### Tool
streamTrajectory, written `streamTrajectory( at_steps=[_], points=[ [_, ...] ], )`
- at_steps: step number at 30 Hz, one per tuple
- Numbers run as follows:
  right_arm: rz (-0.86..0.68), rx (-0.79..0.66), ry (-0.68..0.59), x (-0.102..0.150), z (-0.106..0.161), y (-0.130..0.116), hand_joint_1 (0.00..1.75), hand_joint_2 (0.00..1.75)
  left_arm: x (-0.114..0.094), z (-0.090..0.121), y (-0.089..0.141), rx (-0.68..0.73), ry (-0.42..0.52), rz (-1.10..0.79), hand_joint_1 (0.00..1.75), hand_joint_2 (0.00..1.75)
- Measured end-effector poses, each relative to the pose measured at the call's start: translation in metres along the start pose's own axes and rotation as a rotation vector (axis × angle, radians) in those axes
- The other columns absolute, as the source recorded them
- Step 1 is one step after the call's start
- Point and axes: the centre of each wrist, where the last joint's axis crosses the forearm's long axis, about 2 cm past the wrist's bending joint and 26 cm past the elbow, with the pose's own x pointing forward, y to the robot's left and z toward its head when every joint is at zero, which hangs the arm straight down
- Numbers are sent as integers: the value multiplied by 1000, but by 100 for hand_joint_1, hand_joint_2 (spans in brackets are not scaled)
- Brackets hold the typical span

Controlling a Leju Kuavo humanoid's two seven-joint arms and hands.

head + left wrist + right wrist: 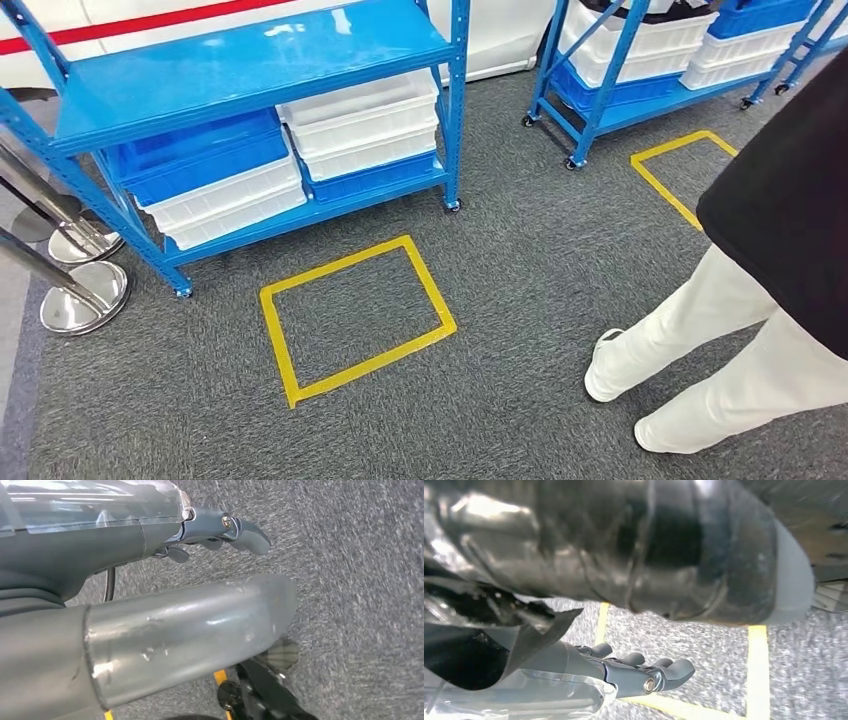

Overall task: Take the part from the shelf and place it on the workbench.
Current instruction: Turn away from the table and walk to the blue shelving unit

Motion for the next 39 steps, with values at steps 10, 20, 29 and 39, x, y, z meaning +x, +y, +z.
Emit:
streamTrajectory(
  at_steps=[10,20,29,39],
  points=[
    [-7,-3,-2,1,0,-1,0,0,1,0,0,1,-3,0,0,0],
    [-60,-17,-17,0,0,-2,0,0,-3,2,-2,-3,0,7,0,0],
    [-61,-8,-11,-4,1,-2,0,0,-3,2,-4,-6,0,9,0,0],
    [-65,0,-8,-3,1,-2,0,0,-4,2,-5,-9,2,10,0,0]
  ],
)
